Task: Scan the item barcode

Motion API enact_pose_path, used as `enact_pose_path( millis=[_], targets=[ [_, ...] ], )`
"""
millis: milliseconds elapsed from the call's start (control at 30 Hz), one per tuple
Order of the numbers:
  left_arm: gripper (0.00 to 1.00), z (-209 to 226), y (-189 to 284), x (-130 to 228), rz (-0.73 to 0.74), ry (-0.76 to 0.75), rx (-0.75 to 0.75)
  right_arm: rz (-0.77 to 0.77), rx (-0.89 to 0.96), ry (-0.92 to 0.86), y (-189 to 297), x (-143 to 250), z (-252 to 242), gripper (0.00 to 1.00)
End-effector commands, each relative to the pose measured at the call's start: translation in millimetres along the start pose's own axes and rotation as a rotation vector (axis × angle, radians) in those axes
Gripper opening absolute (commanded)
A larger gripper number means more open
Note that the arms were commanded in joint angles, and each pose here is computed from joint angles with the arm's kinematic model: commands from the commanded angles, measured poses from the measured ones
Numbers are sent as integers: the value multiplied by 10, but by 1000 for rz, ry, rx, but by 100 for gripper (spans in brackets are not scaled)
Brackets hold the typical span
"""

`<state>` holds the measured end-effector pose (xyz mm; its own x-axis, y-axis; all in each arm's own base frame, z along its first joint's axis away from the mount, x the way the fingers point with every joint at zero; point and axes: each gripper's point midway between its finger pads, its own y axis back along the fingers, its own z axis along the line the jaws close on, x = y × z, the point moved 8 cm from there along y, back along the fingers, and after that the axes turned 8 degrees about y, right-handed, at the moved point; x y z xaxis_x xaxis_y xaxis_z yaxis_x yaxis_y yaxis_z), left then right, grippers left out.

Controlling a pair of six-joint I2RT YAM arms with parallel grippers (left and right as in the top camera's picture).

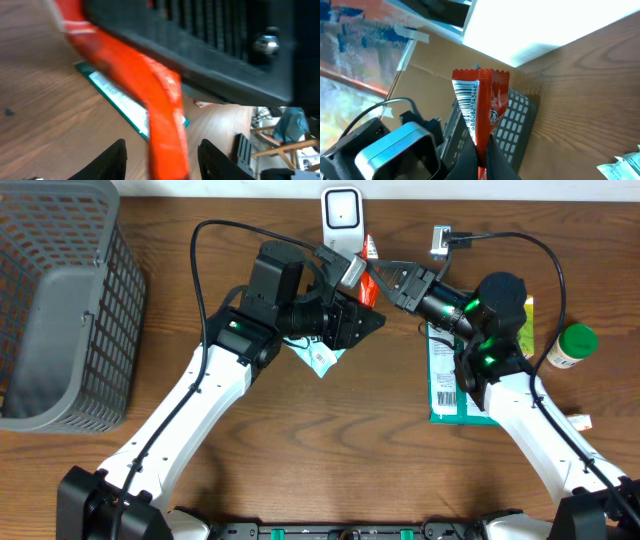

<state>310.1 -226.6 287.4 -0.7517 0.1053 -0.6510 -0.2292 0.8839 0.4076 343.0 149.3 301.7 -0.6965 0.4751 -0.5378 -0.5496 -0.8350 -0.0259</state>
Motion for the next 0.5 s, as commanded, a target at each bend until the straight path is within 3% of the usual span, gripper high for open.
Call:
enact_pose_path(
  millis=[0,100,267,467],
  targets=[
    [47,-27,20,3,6,6,40,-13,30,-10,12,-17,-38,1],
    [47,18,57,-25,-8,10,30,-11,34,30,18,-19,-49,1],
    [30,88,113,-49,-20,24,13,-1,27,48,18,-10,-43,1],
    [29,91,109,-23,-6,36,10,-21,38,51,19,-30,-49,1]
  ],
)
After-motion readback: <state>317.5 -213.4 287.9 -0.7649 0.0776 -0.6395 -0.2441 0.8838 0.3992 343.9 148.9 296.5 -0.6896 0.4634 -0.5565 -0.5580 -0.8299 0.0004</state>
